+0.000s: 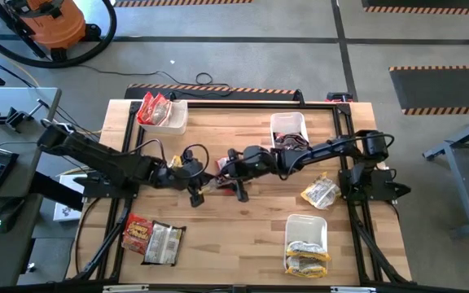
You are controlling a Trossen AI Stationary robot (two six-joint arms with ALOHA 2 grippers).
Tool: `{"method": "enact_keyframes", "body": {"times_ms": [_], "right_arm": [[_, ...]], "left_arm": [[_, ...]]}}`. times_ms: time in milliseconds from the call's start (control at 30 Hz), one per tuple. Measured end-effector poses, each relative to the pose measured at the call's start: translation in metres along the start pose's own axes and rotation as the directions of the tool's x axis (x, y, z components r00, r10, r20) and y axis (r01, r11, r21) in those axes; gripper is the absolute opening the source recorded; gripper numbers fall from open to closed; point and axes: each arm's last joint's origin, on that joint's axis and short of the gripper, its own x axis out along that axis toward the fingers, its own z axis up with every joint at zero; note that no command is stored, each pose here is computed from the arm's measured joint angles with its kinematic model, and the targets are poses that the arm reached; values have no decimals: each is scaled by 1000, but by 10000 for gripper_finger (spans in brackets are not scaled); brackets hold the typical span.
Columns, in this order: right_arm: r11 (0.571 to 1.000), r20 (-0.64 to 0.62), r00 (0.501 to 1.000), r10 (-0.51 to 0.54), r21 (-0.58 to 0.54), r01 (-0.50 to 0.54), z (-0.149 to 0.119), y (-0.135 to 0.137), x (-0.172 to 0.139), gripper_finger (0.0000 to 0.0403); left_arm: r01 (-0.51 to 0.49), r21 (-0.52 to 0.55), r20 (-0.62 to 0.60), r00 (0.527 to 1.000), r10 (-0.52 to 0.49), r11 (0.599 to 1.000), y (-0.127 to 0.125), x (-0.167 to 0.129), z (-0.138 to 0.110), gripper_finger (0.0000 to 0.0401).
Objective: Sort Maruchan noodles
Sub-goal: Put the black noodle pack into the top right white bin
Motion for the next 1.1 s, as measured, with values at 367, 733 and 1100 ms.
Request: {"method": "enact_keyframes", "body": {"times_ms": [367, 733, 1100], "right_arm": [[1000, -12, 1000, 1, -4, -1, -1, -1, 0, 6], [997, 27, 997, -75, -4, 75, 17, -21, -23, 1], [977, 92, 973, -212, -1, 213, 43, -28, -54, 0]], "left_arm": [[-9, -78, 139, 990, 20, 997, 14, -43, 14, 21], [80, -252, 329, 944, 8, 964, 30, -41, -58, 41], [96, -232, 396, 918, 4, 968, 32, -37, -70, 113]]}}
